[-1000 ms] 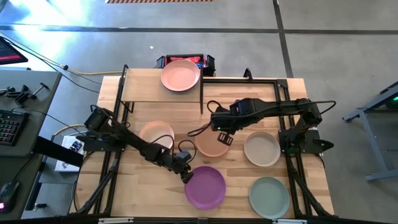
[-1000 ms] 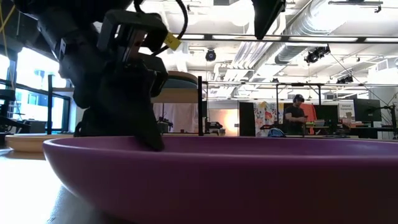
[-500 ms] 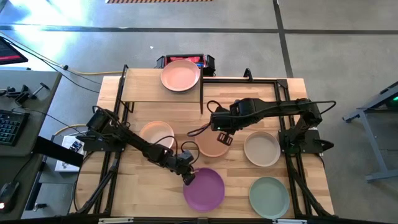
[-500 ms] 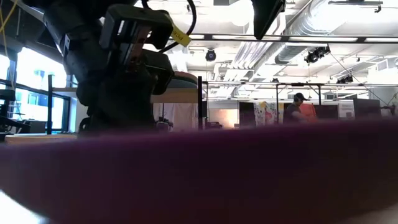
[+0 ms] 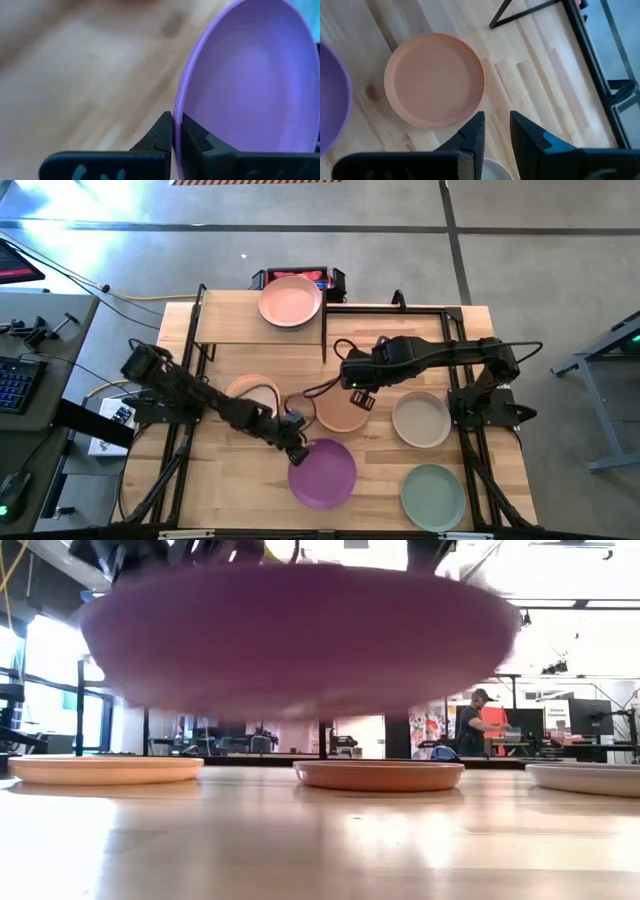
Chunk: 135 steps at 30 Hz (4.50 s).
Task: Place and stack plates onto a shelf
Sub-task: Stack the violet plate on top of the light pink plate on the shelf, then put the light pink plate on the shelf
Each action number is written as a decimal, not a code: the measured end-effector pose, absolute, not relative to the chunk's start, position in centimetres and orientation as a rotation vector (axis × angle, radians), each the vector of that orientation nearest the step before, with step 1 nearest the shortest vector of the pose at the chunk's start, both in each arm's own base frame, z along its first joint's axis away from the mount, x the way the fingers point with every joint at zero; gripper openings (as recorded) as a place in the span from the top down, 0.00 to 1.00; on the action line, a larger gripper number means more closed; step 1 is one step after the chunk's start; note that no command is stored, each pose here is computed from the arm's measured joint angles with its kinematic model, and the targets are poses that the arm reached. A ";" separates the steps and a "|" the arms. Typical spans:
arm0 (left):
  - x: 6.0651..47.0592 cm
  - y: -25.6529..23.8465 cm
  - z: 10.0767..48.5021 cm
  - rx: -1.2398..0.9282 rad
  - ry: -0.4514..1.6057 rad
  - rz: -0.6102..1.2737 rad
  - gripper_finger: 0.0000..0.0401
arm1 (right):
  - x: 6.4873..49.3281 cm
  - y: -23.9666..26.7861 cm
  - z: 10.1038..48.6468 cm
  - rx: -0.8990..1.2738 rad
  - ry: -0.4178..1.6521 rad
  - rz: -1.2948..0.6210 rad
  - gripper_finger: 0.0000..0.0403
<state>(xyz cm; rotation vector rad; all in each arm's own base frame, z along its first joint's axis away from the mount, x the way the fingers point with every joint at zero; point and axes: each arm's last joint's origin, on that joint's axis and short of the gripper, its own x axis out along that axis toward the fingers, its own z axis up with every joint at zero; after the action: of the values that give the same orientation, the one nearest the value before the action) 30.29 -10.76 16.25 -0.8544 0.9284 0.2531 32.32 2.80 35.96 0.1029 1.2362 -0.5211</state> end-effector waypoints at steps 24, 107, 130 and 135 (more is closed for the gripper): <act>19.6 6.7 30.4 -0.895 0.309 0.786 1.00 | 29.4 1.9 39.3 0.044 1.120 -0.514 0.83; 17.6 22.6 31.3 -1.005 0.585 0.891 0.82 | 29.8 1.9 39.5 0.115 1.044 -0.567 0.83; 16.8 21.6 31.8 -0.955 0.652 0.841 0.82 | 29.8 1.9 39.5 0.117 1.043 -0.568 0.83; 16.7 20.2 32.0 -0.944 0.720 0.678 0.82 | 29.6 2.0 39.3 0.173 1.076 -0.564 0.83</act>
<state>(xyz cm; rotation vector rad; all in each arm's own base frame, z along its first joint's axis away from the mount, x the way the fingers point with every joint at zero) 16.71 20.25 31.99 -0.9439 0.7205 0.6779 29.56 1.97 39.35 0.1732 1.0759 -0.5641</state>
